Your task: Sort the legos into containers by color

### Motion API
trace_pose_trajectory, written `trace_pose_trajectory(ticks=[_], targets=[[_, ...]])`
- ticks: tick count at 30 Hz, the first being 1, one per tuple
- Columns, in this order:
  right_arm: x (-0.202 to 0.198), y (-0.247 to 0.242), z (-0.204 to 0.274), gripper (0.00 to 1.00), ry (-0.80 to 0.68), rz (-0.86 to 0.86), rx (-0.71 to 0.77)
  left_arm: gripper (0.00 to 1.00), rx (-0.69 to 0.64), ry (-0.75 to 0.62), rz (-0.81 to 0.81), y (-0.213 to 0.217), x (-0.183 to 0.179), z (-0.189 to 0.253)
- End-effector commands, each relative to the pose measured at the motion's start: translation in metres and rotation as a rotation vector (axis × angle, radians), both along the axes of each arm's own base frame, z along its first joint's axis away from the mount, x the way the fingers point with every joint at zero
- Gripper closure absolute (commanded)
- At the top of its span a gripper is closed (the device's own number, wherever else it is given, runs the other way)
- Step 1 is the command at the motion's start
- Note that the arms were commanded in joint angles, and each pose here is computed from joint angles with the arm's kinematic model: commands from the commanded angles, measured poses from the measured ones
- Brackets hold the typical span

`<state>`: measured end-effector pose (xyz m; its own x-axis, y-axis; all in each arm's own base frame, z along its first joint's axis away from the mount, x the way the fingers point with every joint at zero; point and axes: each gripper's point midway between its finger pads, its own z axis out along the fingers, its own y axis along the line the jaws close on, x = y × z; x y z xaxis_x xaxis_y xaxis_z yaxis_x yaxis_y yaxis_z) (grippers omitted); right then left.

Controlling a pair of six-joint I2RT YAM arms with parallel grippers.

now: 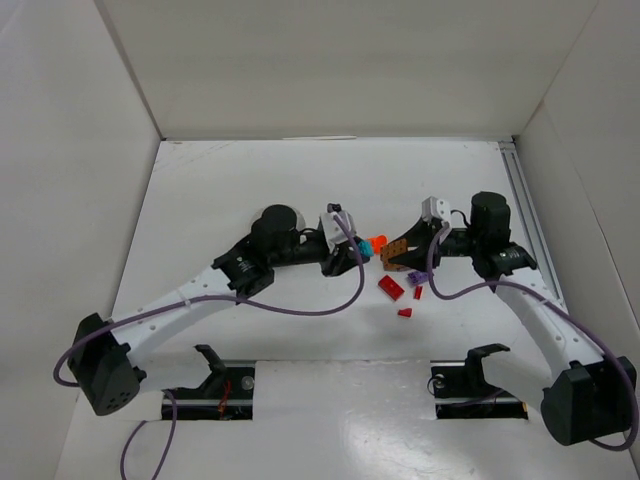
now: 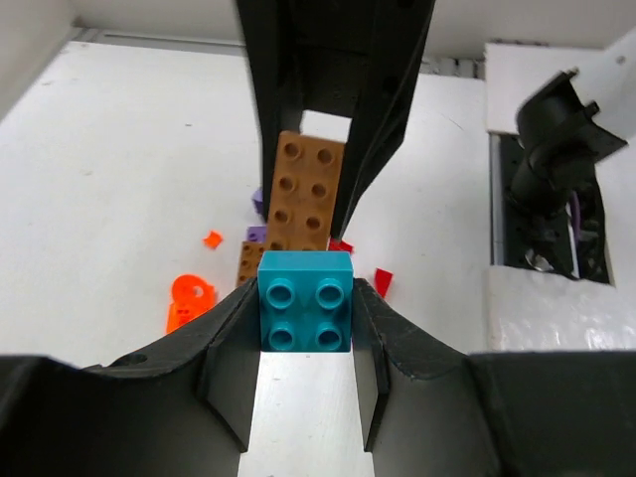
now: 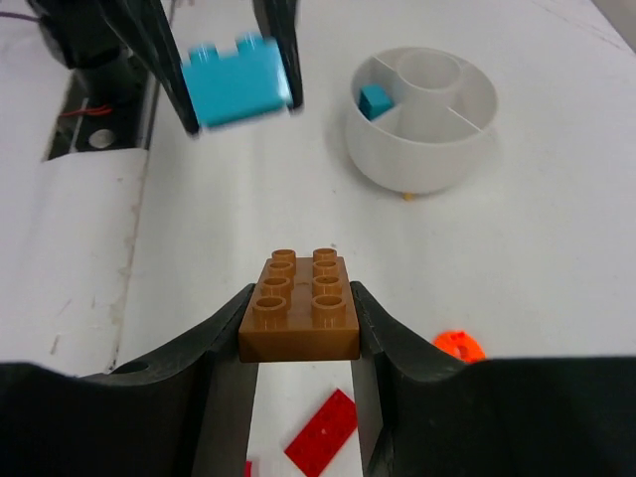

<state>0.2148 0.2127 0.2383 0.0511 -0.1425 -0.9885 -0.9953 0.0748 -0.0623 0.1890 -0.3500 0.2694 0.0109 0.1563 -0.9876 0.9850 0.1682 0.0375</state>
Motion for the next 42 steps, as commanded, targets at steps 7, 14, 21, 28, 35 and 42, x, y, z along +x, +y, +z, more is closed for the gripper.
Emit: trace_pose_trajectory(ticks=[7, 14, 21, 28, 35, 42], targets=[[0.026, -0.024, -0.011, 0.86, -0.063, -0.116, -0.062, 1.00, -0.195, 0.113, 0.516, 0.070, 0.065, 0.029], [0.041, -0.045, -0.010, 0.86, -0.122, -0.289, -0.182, 1.00, -0.308, 0.436, 1.103, 0.166, 0.123, -0.021], [0.049, -0.050, -0.018, 0.85, -0.103, -0.326, -0.213, 1.00, -0.201, 0.585, 1.324, 0.204, 0.142, -0.082], [0.055, -0.052, -0.029, 0.84, -0.064, -0.330, -0.225, 0.99, -0.129, 0.615, 1.388, 0.212, 0.145, -0.104], [0.053, -0.052, -0.030, 0.82, -0.055, -0.329, -0.228, 0.94, -0.106, 0.626, 1.416, 0.219, 0.138, -0.119], [0.053, -0.052, -0.034, 0.82, -0.046, -0.325, -0.236, 0.86, -0.099, 0.633, 1.409, 0.218, 0.136, -0.128]])
